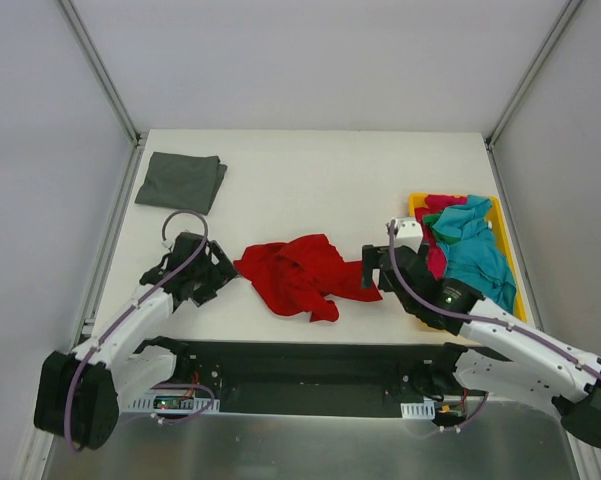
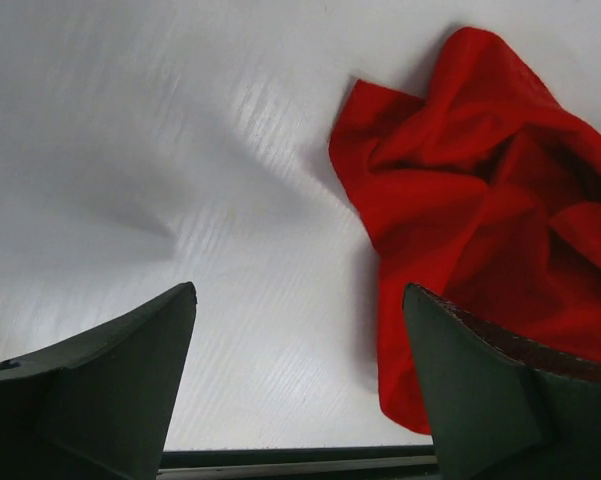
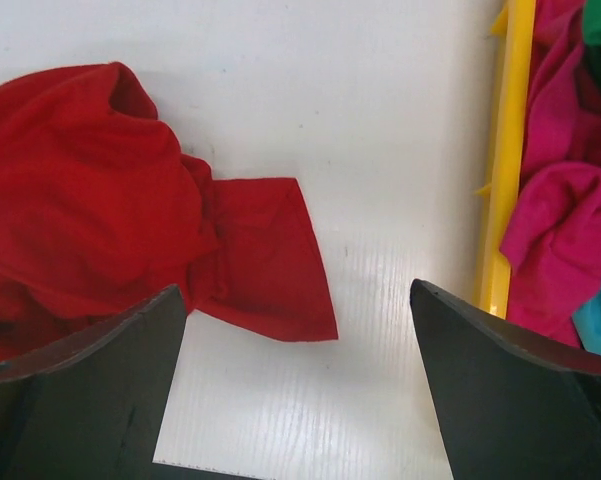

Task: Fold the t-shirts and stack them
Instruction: Flatten out the tshirt

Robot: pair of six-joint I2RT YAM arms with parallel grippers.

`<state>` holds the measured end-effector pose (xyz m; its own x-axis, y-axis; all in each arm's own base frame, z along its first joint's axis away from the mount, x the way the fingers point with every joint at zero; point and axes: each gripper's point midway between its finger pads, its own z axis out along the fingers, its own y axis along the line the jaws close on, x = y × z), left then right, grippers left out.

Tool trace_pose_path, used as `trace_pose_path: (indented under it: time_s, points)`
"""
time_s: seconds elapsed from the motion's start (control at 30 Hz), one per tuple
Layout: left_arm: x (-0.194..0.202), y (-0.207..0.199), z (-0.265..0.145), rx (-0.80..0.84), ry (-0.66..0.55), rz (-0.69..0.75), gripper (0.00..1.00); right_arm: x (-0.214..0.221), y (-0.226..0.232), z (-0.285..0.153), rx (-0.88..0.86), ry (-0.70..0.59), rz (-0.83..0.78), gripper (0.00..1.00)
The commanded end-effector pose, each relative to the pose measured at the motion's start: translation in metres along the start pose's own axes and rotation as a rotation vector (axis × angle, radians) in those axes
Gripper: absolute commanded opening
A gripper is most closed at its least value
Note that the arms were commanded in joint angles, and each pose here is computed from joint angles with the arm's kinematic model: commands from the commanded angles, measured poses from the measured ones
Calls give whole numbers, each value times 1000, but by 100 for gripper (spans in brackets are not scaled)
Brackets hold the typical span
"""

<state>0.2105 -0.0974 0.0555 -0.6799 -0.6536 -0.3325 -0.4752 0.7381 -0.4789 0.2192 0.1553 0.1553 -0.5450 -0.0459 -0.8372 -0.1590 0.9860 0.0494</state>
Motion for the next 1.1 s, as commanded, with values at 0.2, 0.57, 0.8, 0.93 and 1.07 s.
trace_pose_path:
  time_s: [0.2,0.57,0.8,0.93,1.07]
  points:
    - [-11,-52,41,37,101,53,60,13,-18,-10,-13,-64,94,96]
    - [-4,-50,81,-52,205,134,0,22,-13,-5,-11,6,39,96]
    - [-19,-43,62,-42,90,176,0,32,-12,4,32,66,63,96]
    - [-31,-22,44,-71,-41,195,0,42,-2,16,29,167,63,96]
    - [-28,-6,35,-70,-86,218,0,45,2,37,13,286,-16,96]
